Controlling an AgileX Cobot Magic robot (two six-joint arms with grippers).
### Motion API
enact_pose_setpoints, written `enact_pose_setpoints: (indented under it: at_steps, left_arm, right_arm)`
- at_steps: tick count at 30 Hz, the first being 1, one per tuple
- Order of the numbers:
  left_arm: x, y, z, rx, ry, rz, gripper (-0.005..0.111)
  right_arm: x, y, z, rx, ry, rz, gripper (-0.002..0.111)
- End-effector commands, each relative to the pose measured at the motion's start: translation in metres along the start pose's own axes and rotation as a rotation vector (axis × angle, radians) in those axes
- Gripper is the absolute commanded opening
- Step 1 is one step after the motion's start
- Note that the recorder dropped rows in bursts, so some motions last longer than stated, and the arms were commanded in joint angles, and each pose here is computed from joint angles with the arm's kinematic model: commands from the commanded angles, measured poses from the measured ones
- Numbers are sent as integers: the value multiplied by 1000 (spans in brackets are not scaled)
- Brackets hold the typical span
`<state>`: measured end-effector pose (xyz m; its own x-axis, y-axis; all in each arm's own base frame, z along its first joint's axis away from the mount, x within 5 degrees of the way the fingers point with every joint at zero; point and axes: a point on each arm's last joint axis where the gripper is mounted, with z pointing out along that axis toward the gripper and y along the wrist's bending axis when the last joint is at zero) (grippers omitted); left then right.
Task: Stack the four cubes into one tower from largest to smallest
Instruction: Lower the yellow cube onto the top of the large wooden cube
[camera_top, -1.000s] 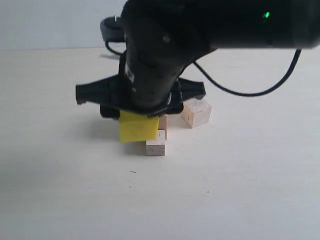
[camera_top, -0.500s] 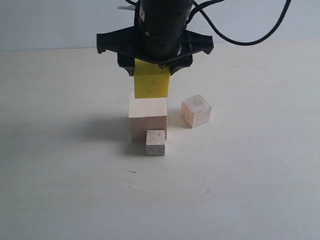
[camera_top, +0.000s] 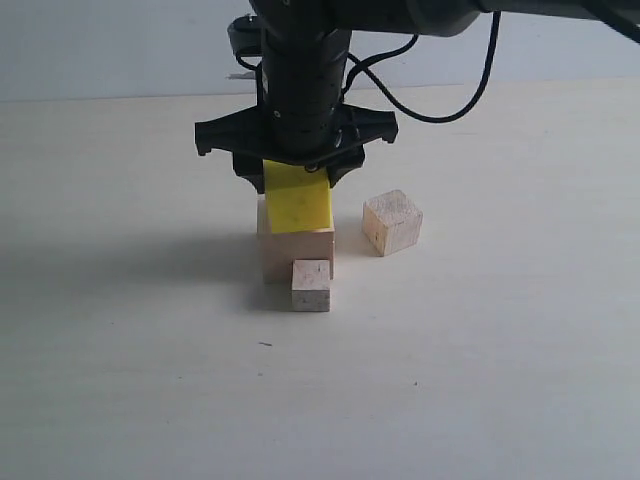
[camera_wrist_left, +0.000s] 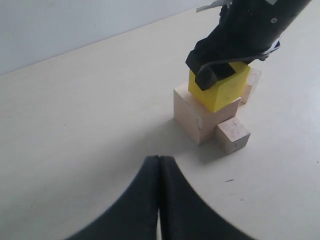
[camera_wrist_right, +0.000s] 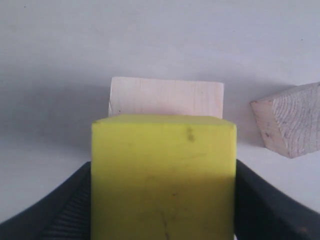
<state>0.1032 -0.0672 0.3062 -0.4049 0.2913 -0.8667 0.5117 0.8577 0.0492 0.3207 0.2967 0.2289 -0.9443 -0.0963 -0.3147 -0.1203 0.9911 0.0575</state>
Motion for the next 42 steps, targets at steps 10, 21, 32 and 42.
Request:
enact_pose_setpoints:
  at_steps: [10, 21, 32, 42]
  left_arm:
    - [0, 0, -1, -1, -14, -2, 0]
    - [0, 0, -1, -1, -14, -2, 0]
    - [0, 0, -1, -1, -14, -2, 0]
    - [0, 0, -1, -1, -16, -3, 0]
  right_arm:
    - [-13, -6, -5, -20, -56, 8, 0]
    - [-14, -6, -4, -32, -52, 21, 0]
    - [-10, -2, 17, -31, -3, 10, 0]
    - [-10, 0, 20, -39, -5, 13, 0]
